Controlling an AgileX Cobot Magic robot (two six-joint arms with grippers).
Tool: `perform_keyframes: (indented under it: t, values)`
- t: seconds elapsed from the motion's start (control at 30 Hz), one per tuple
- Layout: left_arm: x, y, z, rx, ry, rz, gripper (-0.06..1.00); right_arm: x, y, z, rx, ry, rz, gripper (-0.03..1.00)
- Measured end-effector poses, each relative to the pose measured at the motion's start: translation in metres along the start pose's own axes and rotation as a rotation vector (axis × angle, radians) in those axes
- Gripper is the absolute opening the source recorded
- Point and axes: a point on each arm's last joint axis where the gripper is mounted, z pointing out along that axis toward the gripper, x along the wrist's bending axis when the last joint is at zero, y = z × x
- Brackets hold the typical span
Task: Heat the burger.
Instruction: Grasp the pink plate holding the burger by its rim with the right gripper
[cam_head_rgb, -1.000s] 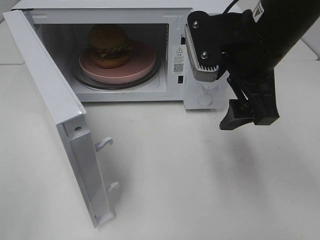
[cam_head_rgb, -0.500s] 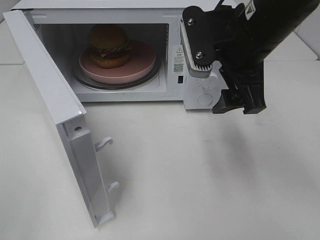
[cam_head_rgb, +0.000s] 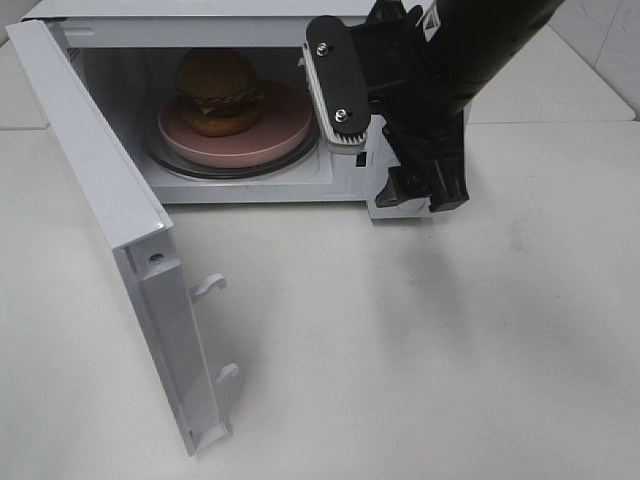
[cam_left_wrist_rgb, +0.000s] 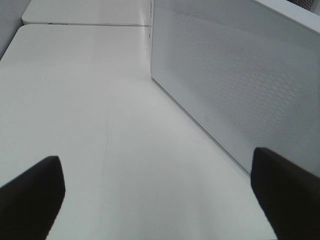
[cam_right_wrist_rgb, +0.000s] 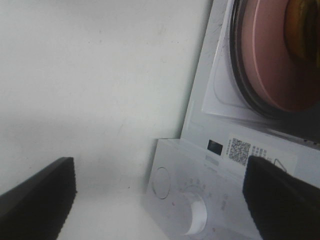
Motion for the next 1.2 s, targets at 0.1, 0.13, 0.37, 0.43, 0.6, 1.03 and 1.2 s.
perform_keyframes:
  t: [0.1, 0.13, 0.37, 0.43, 0.6, 1.03, 1.2]
  values:
    - [0.000, 0.000, 0.000, 0.000, 0.000, 0.000, 0.95, -0.004, 0.002, 0.005, -0.002, -0.005, -0.002, 0.87]
    - [0.000, 0.000, 0.000, 0.000, 0.000, 0.000, 0.95, -0.005, 0.003, 0.007, -0.003, -0.005, -0.003, 0.87]
    - [0.000, 0.000, 0.000, 0.000, 0.000, 0.000, 0.95, -0.017, 0.018, 0.024, -0.030, -0.047, -0.030, 0.86]
    - [0.000, 0.000, 0.000, 0.000, 0.000, 0.000, 0.95, -0.019, 0.020, 0.029, -0.034, -0.053, -0.031, 0.86]
    - [0.000, 0.000, 0.000, 0.000, 0.000, 0.000, 0.95, -0.025, 0.024, 0.043, -0.035, -0.053, -0.035, 0.86]
    - [0.000, 0.000, 0.000, 0.000, 0.000, 0.000, 0.95, -0.025, 0.039, 0.084, -0.051, -0.041, -0.034, 0.85]
    - [0.000, 0.000, 0.000, 0.000, 0.000, 0.000, 0.95, -0.032, 0.044, 0.106, -0.049, -0.039, -0.018, 0.85]
